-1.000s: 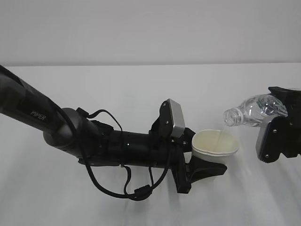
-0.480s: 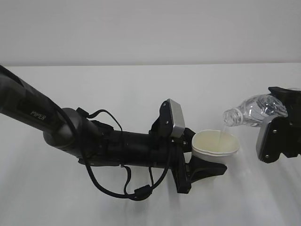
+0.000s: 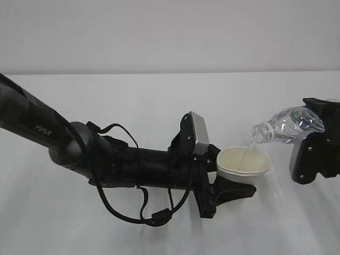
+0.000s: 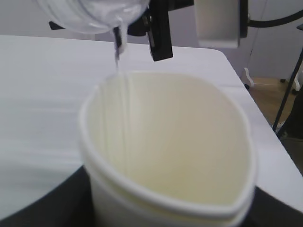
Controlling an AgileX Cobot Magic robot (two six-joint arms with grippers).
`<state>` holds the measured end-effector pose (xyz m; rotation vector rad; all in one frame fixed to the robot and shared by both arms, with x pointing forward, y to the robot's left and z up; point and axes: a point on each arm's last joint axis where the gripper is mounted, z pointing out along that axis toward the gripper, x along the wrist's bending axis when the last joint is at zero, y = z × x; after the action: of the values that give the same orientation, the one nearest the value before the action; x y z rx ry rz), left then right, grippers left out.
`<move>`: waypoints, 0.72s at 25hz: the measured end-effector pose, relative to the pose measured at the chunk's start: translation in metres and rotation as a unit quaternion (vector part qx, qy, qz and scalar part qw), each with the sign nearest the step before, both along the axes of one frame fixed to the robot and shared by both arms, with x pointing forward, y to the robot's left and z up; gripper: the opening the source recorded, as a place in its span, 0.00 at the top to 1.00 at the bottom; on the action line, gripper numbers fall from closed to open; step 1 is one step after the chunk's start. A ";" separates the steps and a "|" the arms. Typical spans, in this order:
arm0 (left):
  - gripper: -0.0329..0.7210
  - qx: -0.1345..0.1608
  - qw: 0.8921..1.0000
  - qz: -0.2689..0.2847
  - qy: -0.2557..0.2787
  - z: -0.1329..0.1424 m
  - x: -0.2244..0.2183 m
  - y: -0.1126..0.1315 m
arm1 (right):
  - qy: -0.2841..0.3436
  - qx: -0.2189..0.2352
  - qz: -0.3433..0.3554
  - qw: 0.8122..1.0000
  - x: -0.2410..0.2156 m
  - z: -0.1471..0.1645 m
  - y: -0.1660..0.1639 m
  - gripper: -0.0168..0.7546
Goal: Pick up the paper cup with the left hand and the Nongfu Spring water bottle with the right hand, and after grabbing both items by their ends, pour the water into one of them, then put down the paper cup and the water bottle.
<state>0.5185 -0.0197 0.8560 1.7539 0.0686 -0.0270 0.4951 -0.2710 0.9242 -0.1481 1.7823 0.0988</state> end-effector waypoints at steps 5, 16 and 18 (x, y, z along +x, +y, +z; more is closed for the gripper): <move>0.40 0.000 1.000 0.000 0.002 0.000 0.000 0.000 | 0.000 -0.003 0.000 1.000 0.000 0.000 0.000 0.46; 0.40 0.000 1.000 -0.003 0.003 0.000 -0.002 -0.002 | -0.003 -0.017 0.003 1.000 0.000 0.000 0.000 0.46; 0.40 0.000 1.000 -0.003 0.003 0.000 -0.002 -0.002 | -0.004 -0.021 0.004 1.000 0.000 0.000 0.000 0.47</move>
<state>0.5165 -0.0214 0.8560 1.7539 0.0686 -0.0358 0.4951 -0.2711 0.9243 -0.1862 1.7771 0.0660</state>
